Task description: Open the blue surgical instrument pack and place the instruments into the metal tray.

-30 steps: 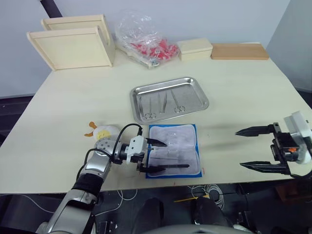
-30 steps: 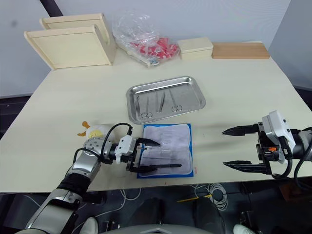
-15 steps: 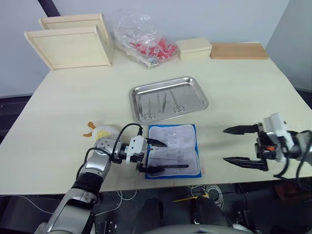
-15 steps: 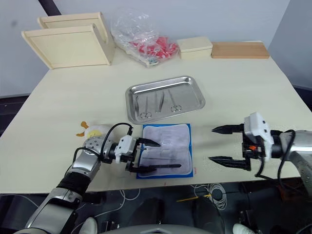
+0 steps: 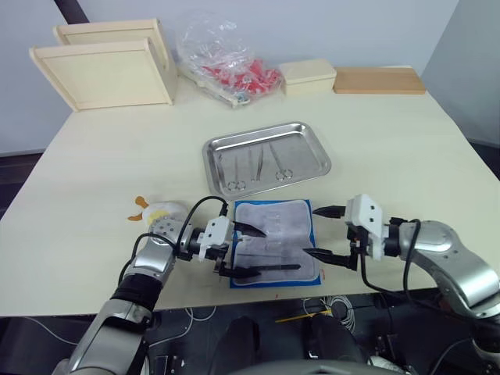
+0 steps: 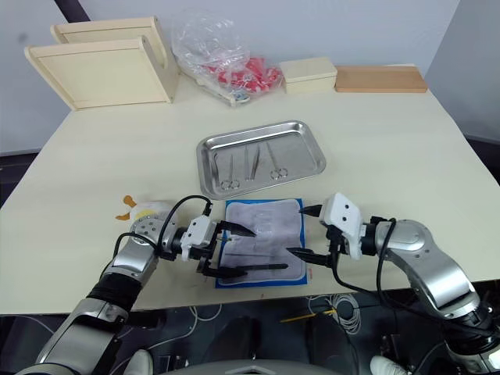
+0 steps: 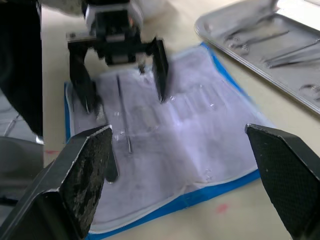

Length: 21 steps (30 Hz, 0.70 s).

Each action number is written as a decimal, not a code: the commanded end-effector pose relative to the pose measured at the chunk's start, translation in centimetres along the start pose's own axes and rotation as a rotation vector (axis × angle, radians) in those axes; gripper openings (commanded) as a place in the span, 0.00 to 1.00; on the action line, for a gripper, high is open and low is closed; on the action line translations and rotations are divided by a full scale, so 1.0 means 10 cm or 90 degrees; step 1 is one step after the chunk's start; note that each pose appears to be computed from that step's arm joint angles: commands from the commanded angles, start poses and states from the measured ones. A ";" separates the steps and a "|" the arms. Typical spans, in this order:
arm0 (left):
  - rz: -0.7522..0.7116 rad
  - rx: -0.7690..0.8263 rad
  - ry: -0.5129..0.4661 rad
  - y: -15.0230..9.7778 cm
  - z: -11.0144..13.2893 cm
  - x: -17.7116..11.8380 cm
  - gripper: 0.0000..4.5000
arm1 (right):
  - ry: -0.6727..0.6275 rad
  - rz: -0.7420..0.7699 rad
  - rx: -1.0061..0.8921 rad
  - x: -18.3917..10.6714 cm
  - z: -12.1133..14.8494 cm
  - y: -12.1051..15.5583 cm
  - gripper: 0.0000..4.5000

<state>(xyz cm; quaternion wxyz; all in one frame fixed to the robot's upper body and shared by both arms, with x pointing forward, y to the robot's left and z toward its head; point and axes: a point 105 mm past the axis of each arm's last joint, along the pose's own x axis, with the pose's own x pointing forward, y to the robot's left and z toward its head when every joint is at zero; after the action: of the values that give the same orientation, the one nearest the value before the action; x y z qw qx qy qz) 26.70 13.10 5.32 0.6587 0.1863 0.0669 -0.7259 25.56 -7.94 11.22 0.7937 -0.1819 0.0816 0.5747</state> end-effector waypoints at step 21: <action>-0.075 -0.098 0.074 -0.34 -0.35 -0.02 1.00 | 0.065 0.058 -0.030 0.47 -0.31 0.11 0.81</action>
<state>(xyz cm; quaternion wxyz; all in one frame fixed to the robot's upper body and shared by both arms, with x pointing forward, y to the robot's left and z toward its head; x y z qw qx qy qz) 26.28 13.61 5.38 0.6523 0.1946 0.0769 -0.7285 26.73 -5.18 7.04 0.7686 -0.2173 0.1133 0.5909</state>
